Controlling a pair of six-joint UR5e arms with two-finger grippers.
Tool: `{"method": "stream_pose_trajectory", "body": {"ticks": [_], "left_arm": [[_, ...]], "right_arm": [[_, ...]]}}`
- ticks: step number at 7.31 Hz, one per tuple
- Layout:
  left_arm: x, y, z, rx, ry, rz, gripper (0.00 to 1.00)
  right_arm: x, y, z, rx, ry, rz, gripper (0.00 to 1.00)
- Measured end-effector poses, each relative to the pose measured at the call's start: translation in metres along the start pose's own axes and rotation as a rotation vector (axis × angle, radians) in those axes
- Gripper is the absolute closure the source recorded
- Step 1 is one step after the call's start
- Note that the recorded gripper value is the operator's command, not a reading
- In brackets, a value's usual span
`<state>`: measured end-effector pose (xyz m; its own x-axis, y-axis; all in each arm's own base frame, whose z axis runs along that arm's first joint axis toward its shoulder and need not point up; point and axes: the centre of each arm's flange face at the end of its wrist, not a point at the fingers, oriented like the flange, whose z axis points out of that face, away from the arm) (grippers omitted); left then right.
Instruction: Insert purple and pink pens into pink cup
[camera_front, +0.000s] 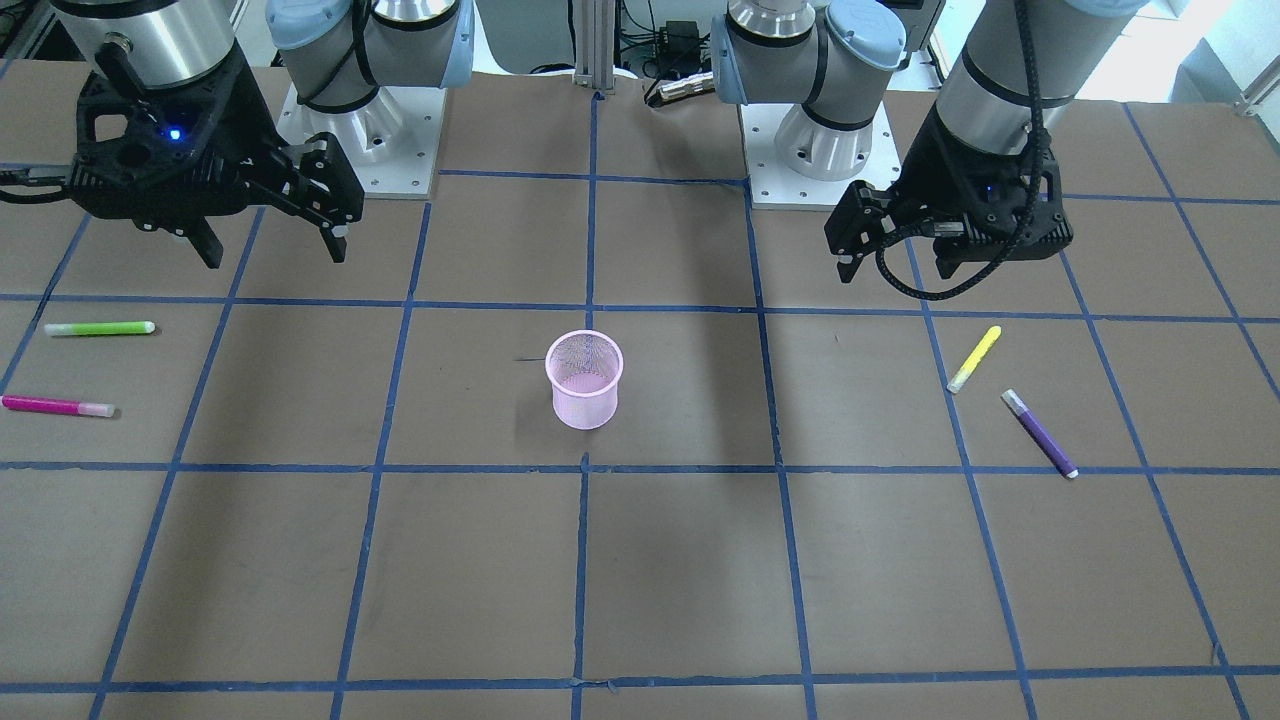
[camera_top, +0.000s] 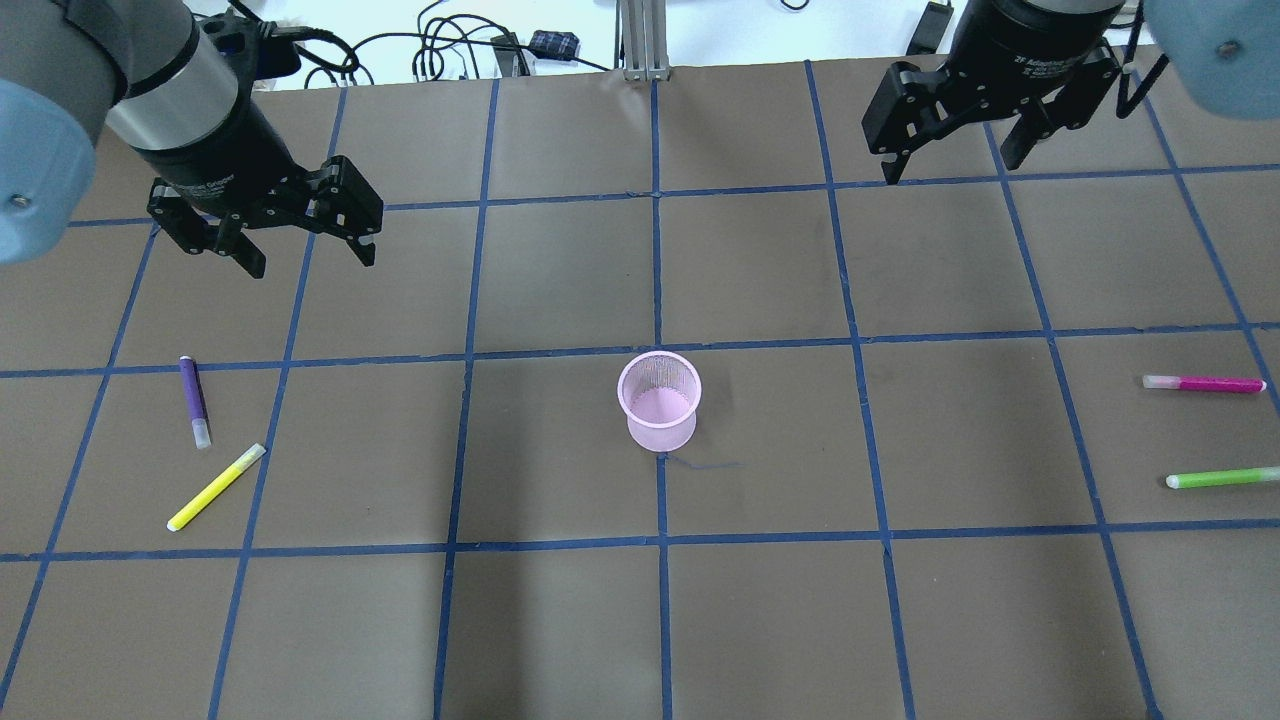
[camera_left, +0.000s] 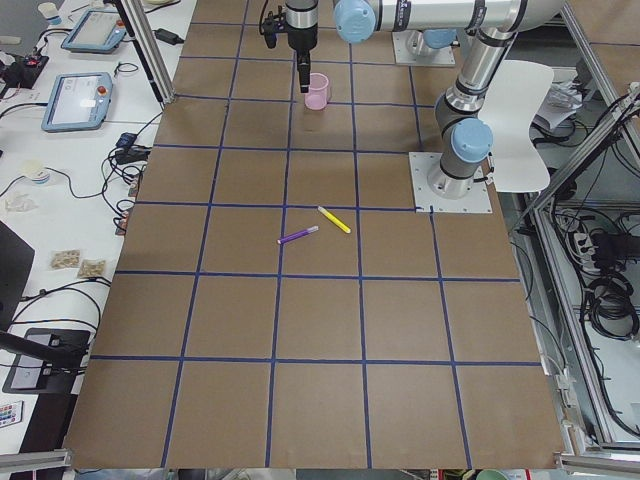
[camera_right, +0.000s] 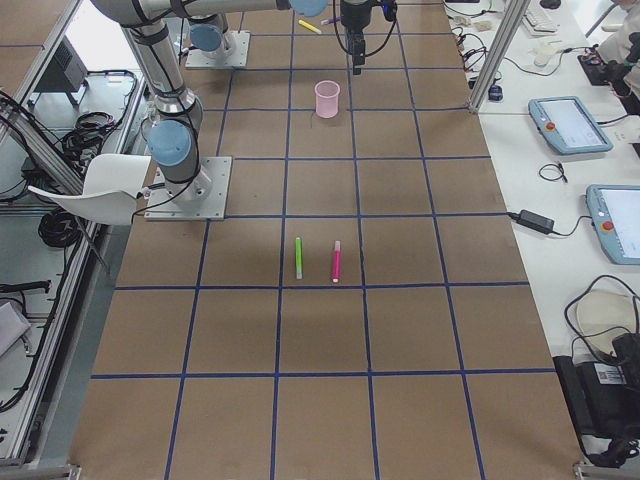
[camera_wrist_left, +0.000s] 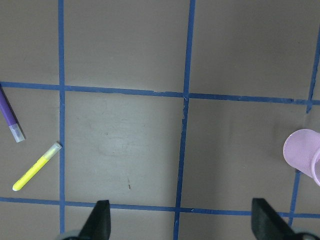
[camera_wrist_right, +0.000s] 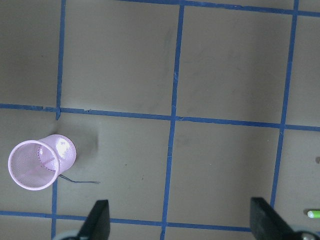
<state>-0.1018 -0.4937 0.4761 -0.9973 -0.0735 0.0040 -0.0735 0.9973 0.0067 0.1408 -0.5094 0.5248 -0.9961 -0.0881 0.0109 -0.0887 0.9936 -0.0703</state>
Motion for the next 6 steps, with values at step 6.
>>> {"method": "stream_pose_trajectory", "body": {"ticks": [6], "left_arm": [[0.000,-0.001,0.000,0.003,0.003,0.000,0.00]], "right_arm": [[0.068,-0.010,0.002,-0.012,0.038,-0.226,0.00]]}}
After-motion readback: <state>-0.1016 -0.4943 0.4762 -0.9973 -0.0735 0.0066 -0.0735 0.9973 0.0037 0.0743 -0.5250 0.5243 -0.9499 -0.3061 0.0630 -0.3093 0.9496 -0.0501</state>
